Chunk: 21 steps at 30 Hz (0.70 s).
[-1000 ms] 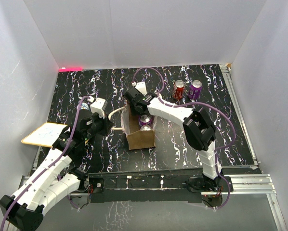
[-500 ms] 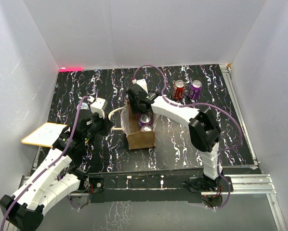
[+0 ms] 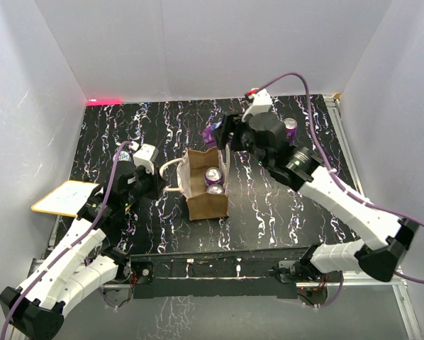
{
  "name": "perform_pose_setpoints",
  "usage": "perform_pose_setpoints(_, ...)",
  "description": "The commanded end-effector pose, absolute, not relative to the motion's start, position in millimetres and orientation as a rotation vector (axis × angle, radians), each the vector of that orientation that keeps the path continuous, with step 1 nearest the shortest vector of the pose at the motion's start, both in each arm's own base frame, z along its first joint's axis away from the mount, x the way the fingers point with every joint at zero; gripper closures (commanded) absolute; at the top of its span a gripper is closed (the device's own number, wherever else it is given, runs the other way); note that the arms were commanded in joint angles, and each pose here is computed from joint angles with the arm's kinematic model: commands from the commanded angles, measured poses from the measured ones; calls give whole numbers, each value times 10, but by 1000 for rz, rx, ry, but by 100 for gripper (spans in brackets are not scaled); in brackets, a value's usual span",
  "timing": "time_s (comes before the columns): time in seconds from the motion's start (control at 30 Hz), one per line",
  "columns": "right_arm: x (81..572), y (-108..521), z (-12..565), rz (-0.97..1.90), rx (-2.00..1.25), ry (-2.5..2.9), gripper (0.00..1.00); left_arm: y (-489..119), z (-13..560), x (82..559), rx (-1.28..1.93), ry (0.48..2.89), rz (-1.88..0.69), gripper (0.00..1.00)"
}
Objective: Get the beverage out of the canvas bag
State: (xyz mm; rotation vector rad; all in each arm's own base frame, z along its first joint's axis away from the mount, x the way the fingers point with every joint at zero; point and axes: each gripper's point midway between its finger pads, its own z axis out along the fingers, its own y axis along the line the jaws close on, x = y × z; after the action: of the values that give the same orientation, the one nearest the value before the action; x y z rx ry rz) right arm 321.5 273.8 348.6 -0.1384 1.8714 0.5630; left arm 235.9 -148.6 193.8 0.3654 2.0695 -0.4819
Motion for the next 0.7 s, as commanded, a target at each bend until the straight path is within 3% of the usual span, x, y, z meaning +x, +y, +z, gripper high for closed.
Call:
perform_pose_setpoints(0.0,3113,2374,3954,560,-34,1684,89,-1472,1948,2378,360,2058,-477,100)
perform_pose_setpoints(0.43,2619,1349,2811,216,97,1886,92,-1497,1903,2381,370,2075,-485,100)
perform_pose_setpoints(0.67,2884,819,2001,-138,312,2035,92,-1478,1890,2391,363,2083,-471,100)
